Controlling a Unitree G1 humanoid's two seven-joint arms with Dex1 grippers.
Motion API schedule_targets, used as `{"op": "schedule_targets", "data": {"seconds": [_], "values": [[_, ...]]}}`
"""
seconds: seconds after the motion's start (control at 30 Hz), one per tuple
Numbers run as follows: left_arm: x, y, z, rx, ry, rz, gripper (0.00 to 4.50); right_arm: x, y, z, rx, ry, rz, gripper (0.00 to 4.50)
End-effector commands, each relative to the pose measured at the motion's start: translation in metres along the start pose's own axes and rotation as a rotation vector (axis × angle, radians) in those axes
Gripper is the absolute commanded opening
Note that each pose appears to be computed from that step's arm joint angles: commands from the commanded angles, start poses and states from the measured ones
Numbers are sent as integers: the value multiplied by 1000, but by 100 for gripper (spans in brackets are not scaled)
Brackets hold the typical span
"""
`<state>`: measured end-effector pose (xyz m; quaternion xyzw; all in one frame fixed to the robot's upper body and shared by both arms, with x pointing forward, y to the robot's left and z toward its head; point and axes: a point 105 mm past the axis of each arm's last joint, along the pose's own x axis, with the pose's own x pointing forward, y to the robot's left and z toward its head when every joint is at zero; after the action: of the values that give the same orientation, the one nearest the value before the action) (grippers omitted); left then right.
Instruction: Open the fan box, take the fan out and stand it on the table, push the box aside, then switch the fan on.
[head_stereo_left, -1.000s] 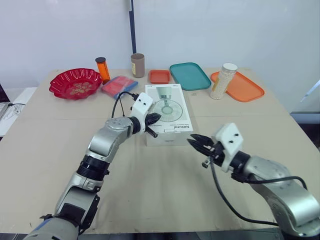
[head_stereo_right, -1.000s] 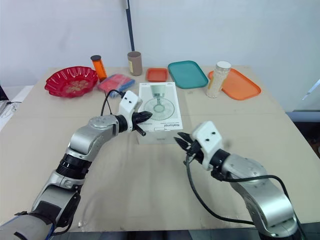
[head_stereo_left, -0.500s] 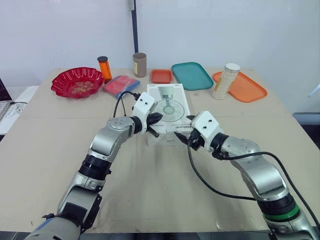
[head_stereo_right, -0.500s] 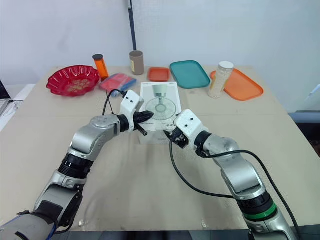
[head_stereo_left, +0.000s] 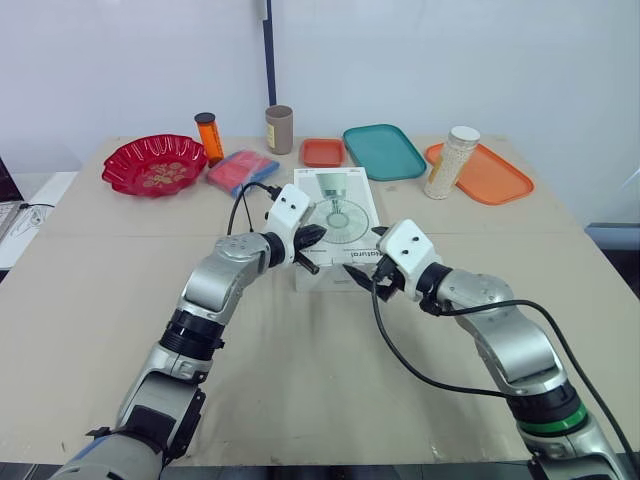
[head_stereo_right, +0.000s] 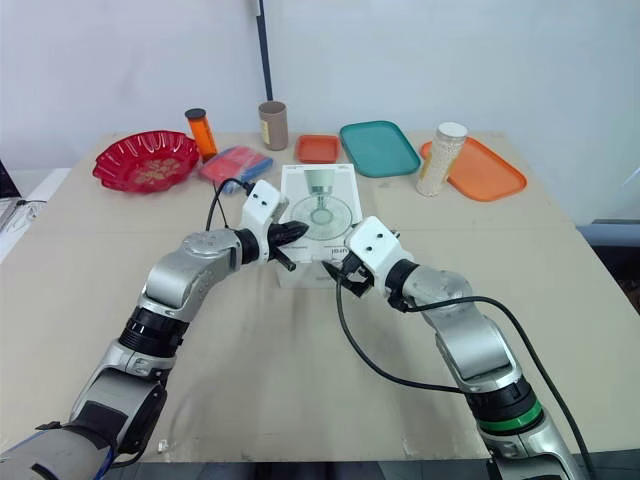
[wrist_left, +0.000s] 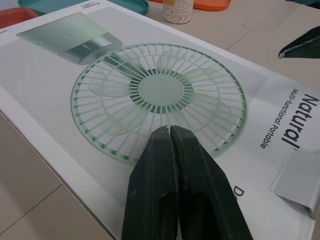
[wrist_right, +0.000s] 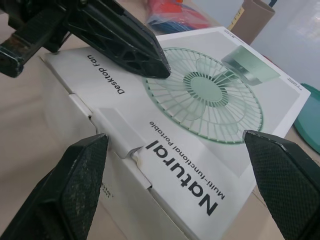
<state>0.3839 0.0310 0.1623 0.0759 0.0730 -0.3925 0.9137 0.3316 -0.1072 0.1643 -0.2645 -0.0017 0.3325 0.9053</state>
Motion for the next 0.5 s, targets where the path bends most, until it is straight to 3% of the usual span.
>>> {"op": "schedule_targets", "data": {"seconds": [0.03,0.5], "values": [[-1,2,5,7,-13,12,11,0,-9,11,-32,-40,-37,442],[1,-5,4,8,-22,-6,11,-1,-19,25,3,-70,-39,442]]}}
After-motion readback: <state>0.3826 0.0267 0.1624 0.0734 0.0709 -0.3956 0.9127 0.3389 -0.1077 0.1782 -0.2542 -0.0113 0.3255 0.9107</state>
